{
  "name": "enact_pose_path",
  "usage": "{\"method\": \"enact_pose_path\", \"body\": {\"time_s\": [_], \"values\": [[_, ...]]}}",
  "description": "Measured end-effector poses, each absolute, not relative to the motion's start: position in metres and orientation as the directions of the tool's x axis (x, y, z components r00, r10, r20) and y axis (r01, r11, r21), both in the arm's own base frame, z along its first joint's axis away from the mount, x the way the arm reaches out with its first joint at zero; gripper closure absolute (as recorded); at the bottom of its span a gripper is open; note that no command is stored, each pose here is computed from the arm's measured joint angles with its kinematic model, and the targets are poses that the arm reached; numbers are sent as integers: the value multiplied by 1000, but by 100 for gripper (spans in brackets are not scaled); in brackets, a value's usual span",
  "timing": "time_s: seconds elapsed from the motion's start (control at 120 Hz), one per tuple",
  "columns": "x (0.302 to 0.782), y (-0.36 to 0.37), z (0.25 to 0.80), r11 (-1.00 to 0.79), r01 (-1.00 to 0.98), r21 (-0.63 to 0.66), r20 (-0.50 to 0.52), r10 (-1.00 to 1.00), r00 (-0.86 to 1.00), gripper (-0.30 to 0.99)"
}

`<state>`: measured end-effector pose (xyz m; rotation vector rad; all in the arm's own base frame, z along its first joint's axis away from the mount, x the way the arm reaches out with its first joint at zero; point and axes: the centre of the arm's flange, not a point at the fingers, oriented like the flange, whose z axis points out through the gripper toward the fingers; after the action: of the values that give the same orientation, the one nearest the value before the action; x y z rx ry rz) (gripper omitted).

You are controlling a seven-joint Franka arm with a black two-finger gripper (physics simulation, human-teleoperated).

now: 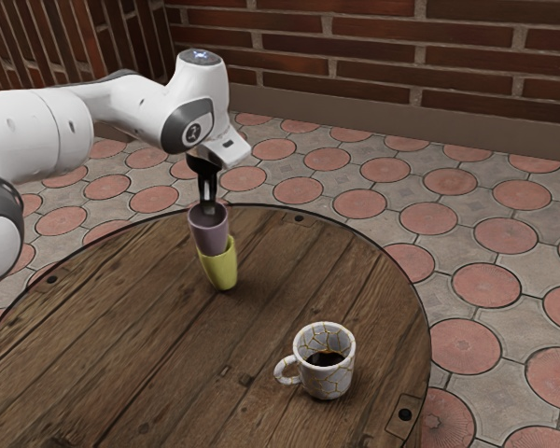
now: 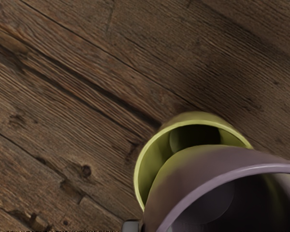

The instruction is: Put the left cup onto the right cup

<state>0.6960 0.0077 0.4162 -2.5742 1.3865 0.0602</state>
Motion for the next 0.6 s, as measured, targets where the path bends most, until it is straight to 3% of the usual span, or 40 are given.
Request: {"method": "enact_pose_path", "body": {"time_s": [0.15,0.258,0.433,0.6], "values": [[697,12,425,-529,-831,-174,-131,-824,552,41],[697,11,429,-521,-835,-174,-131,-829,544,24],[695,10,437,-509,-843,-174,-132,-836,533,11],[656,8,507,-524,-835,-167,-90,-835,542,5]]}}
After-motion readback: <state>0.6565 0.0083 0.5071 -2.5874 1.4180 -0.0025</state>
